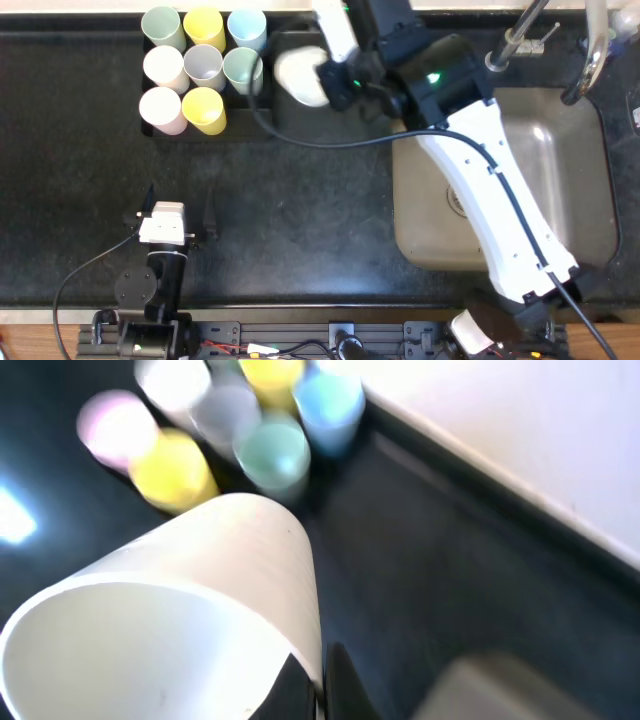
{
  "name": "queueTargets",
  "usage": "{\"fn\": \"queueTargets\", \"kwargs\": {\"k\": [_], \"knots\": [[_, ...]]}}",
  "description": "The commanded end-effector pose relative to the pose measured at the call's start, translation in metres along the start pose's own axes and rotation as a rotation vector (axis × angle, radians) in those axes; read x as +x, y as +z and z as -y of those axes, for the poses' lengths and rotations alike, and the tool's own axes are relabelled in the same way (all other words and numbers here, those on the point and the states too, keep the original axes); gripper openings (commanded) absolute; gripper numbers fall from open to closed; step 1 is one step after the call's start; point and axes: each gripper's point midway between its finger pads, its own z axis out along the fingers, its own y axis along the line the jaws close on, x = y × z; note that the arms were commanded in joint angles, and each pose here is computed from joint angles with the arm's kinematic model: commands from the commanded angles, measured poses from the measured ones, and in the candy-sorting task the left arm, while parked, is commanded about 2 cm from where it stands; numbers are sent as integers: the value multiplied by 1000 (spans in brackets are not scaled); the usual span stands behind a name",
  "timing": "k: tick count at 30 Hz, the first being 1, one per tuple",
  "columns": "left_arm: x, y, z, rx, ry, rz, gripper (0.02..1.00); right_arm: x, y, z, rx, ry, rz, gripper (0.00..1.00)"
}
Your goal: Store Cups
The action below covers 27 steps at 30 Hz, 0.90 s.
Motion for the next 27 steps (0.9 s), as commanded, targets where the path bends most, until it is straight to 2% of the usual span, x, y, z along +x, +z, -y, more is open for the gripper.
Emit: {"fn": "queueTargets", "kwargs": {"k": [1,9,15,27], "knots": [[-1,-1,2,9,18,6,1000,-24,27,-16,-28,57,13,47],[-1,-1,2,9,18,6,1000,-8,79,-49,-71,4,-120,42],[-1,-1,2,9,18,7,998,6,110,-55,-76,-12,-179,45],[-1,-1,2,9,18,6,998,33,156,-57,-81,-96,-274,42]]}}
